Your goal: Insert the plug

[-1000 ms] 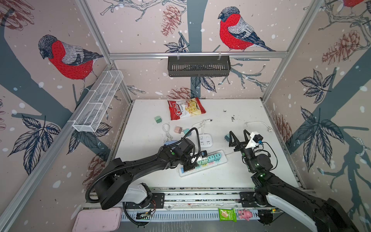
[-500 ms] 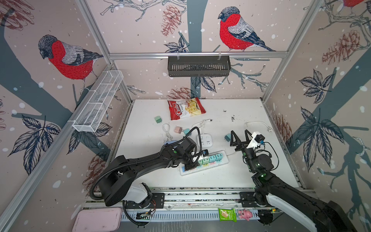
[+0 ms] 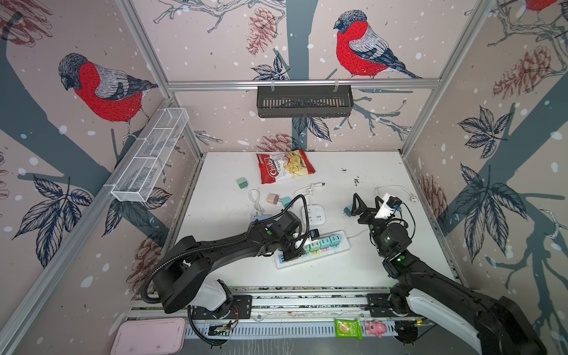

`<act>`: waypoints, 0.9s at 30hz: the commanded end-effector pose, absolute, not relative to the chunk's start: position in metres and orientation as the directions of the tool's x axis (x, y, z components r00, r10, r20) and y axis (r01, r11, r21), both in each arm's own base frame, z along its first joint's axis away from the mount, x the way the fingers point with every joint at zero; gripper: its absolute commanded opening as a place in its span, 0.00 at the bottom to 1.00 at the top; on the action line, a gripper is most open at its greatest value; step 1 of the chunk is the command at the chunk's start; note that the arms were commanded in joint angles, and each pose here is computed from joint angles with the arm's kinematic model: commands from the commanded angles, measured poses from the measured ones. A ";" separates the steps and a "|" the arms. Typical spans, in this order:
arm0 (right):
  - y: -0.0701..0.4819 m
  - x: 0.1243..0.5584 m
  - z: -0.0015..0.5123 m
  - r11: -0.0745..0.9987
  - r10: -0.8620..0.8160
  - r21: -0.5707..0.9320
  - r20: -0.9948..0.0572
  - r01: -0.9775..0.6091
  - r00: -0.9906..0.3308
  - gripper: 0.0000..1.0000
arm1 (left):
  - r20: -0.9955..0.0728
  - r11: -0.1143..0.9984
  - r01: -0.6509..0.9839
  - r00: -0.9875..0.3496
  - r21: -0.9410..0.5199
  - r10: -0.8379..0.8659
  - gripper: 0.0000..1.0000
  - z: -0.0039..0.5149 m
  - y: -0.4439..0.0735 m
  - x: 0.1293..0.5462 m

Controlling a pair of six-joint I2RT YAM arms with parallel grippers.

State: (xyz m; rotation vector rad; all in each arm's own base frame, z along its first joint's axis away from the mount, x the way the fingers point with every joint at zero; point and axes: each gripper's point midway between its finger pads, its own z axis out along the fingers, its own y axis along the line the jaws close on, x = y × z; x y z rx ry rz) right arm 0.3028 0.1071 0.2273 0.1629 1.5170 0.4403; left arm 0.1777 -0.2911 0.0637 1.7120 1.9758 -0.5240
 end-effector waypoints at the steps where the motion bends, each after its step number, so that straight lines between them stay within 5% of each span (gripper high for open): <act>1: 0.110 0.305 0.223 0.899 0.398 0.398 -0.917 -0.183 -0.043 1.00 | -0.495 0.148 0.989 -0.140 -0.023 0.857 0.00 0.048 -0.274 0.166; 6: 0.107 0.305 0.224 0.891 0.419 0.419 -0.907 -0.175 -0.043 1.00 | -0.489 0.153 0.988 -0.144 -0.021 0.860 0.00 0.047 -0.273 0.166; 13: 0.083 0.300 0.224 0.846 0.524 0.522 -0.852 -0.108 -0.013 1.00 | -0.499 0.137 0.990 -0.131 -0.025 0.857 0.19 0.049 -0.274 0.161; 18: 0.072 0.299 0.224 0.830 0.552 0.550 -0.834 -0.091 -0.002 1.00 | -0.464 0.115 0.993 -0.116 -0.031 0.878 0.07 0.042 -0.273 0.156; 24: 0.078 0.307 0.221 0.841 0.528 0.532 -0.847 -0.100 -0.068 1.00 | -0.443 0.121 0.993 -0.111 -0.006 0.890 0.12 0.039 -0.271 0.158; 27: 0.080 0.318 0.216 0.858 0.501 0.510 -0.856 -0.053 -0.125 1.00 | -0.449 0.135 0.991 -0.117 0.007 0.886 0.29 0.040 -0.270 0.160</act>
